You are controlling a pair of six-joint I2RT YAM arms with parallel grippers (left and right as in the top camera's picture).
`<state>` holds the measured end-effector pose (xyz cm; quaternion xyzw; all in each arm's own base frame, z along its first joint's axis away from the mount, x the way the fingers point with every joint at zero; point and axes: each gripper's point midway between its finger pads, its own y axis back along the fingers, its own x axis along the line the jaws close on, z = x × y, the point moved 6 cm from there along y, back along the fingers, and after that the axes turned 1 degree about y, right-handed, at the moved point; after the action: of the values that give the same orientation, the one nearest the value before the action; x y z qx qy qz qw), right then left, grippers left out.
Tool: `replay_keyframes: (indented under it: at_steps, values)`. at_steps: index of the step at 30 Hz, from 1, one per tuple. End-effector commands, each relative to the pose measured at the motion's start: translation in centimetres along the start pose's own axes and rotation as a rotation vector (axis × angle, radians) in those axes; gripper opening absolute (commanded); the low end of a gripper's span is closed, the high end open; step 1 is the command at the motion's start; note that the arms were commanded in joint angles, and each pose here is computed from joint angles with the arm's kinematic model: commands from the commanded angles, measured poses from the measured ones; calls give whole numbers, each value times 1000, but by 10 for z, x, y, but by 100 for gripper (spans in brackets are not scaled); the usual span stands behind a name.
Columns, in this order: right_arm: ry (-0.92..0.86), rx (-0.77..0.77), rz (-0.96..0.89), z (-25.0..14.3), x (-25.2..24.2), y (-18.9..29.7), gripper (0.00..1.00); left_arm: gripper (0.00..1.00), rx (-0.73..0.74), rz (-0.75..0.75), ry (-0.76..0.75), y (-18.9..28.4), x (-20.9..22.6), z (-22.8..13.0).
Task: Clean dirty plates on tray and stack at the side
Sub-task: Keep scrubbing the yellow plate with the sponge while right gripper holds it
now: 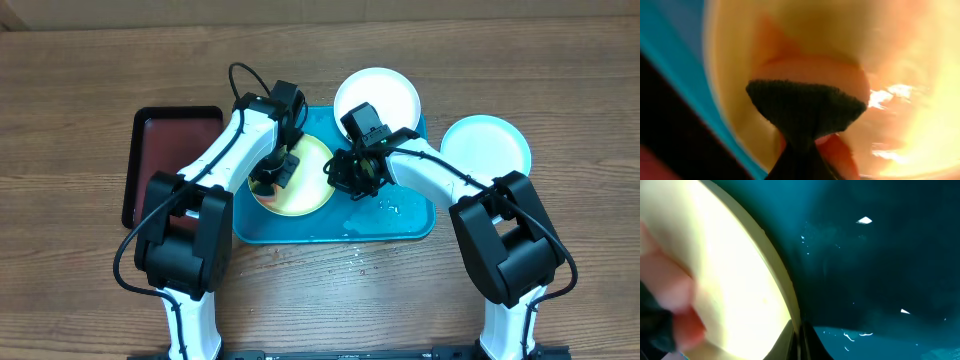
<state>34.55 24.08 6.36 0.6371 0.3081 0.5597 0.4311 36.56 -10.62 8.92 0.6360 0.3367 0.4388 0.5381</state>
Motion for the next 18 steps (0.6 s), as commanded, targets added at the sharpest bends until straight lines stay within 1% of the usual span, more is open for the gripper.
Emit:
replay_keyframes:
  at_steps: [1, 5, 6, 11, 13, 15, 18]
  values:
    - [-5, -2, -43, 1, -8, -10, 4, 4, -55, 177, 129, 7, 21, 6]
    - [-4, -2, -43, 1, -8, -10, 4, 4, -164, 159, 212, 8, 21, 25]
    - [-4, -2, -43, 1, -8, -10, 4, 4, -217, 114, 232, 10, 17, 36]
    - [-5, -1, -43, 1, -8, -10, 4, 4, -335, -128, 220, 16, -7, 60]
    - [-4, -2, -43, 1, -8, -10, 4, 4, -364, -249, 181, 20, -20, 65]
    - [-4, -2, -43, 1, -8, -10, 4, 4, -387, -354, 109, 25, -32, 68]
    - [-4, -2, -43, 1, -8, -10, 4, 4, -400, -475, -4, 30, -47, 66]
